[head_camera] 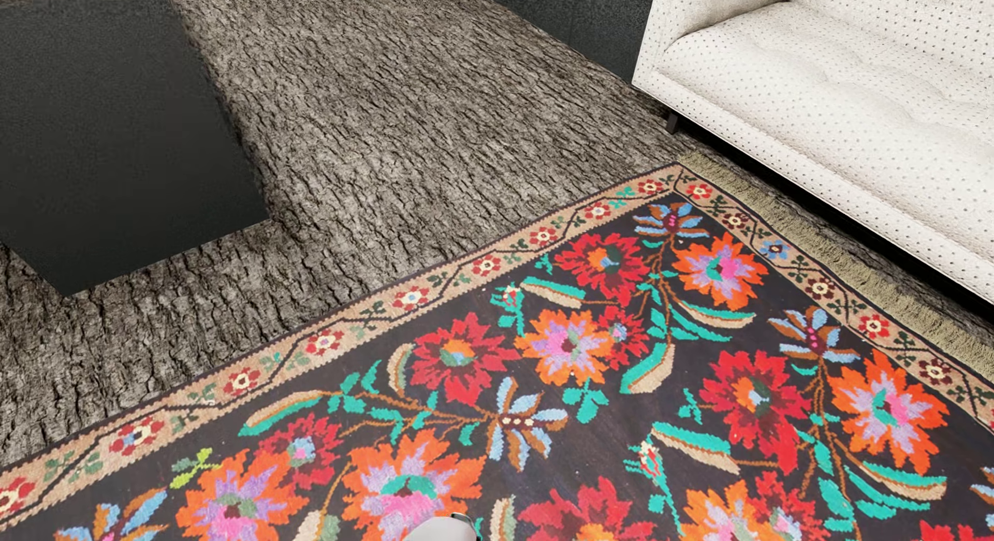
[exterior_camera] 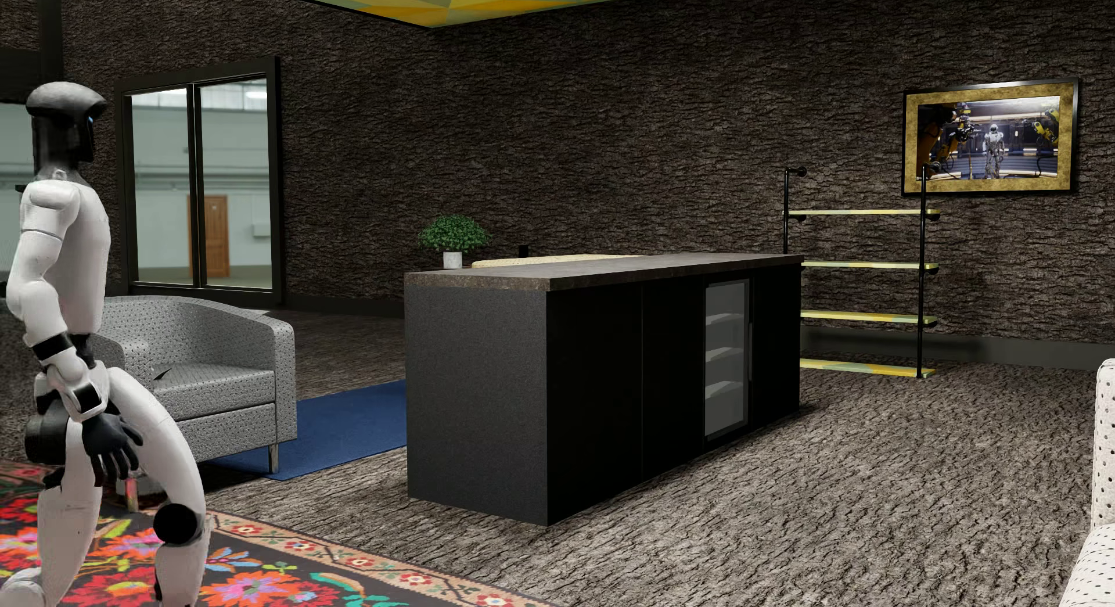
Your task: Walk towards the shelves
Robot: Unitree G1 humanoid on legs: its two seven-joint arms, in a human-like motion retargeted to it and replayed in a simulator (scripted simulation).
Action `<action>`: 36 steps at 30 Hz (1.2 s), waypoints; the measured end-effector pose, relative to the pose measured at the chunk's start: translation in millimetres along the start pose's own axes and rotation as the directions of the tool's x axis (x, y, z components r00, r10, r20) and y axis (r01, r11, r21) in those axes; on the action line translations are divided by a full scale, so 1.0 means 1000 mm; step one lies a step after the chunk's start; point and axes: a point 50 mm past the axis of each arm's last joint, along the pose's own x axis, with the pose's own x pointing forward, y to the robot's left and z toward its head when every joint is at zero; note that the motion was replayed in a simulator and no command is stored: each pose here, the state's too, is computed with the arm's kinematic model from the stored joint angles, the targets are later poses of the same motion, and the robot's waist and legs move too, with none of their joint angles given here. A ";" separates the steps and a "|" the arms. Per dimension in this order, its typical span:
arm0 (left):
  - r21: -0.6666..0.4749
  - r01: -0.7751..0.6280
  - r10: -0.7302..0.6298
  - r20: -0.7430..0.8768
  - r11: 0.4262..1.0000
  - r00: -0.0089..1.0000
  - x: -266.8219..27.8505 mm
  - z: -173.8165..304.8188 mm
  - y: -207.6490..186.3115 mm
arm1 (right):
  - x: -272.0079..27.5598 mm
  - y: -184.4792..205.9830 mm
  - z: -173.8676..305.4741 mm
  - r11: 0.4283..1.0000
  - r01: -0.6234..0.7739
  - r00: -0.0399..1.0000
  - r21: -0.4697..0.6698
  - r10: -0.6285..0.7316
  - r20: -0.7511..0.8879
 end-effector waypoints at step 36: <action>-0.044 -0.158 0.163 0.147 0.986 0.976 0.000 0.045 0.061 | -0.028 0.012 -0.072 1.000 -0.025 0.978 0.010 0.026 -0.206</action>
